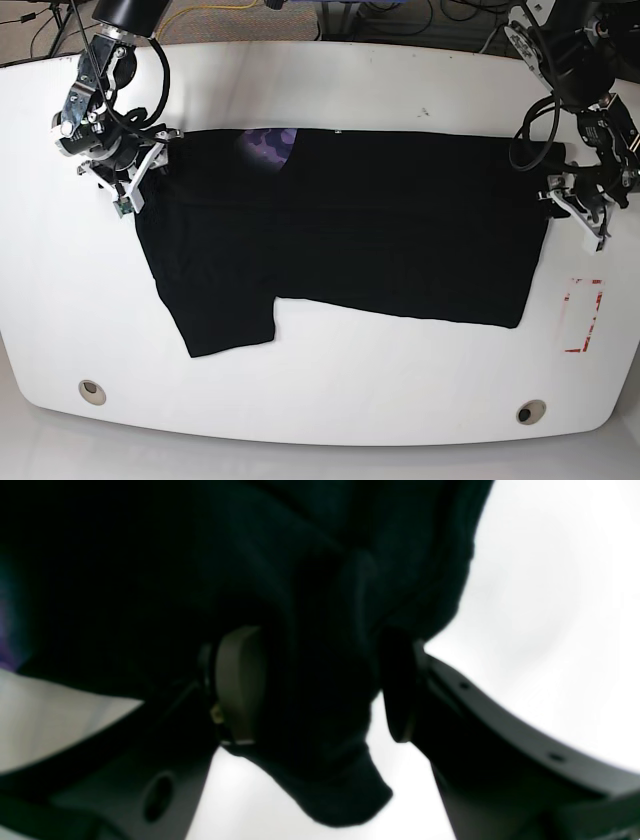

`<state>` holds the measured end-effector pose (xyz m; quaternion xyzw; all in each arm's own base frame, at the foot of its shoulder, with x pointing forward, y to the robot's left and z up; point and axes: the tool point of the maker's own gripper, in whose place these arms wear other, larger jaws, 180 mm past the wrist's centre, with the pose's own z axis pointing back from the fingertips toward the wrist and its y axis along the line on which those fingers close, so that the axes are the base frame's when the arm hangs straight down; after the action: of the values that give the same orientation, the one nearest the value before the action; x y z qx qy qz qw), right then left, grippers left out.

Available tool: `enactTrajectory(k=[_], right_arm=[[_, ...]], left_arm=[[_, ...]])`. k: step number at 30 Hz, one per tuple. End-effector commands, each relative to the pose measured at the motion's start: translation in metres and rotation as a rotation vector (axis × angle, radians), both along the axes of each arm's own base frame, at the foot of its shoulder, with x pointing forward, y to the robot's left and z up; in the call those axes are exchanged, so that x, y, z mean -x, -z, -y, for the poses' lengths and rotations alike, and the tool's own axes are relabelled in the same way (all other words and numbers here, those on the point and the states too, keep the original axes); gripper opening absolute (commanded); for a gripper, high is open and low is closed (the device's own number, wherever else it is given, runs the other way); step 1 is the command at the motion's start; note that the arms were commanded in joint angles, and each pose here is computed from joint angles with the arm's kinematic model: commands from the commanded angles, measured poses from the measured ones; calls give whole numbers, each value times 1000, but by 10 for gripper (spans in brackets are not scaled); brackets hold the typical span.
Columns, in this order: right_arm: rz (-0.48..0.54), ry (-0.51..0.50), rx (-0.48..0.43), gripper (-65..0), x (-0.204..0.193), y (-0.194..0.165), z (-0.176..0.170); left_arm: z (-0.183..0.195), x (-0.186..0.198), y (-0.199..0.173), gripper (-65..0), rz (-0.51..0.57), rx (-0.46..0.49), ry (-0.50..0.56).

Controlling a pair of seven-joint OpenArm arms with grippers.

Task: Layout the t-shirt on the table in an organized manner, then fold the t-shirt properly
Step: 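Hold the edge with both grippers and pull them apart to tension it, then hold the t-shirt edge taut between both grippers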

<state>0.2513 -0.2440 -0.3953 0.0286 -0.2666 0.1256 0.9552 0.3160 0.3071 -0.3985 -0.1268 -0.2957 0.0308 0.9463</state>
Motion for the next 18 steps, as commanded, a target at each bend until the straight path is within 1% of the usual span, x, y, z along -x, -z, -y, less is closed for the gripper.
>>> enactTrajectory(k=[1, 3, 5, 14, 18], right_arm=[[49, -3, 10, -308, -10, -12, 4], [49, -3, 10, -308, -10, -12, 4], [49, -3, 10, -308, -10, -12, 4], [51, -3, 10, -308, -10, -13, 4], [51, -3, 10, -308, -10, -13, 4]], left_arm=[[-10, -13, -19, -458, 60, -23, -7], [-10, -12, -19, -512, 59, -23, -7], [-10, -12, -19, -543, 56, -26, -2], [-10, -10, -17, -542, 46, -27, 1], [-10, -6, -14, -540, 19, -29, 7]])
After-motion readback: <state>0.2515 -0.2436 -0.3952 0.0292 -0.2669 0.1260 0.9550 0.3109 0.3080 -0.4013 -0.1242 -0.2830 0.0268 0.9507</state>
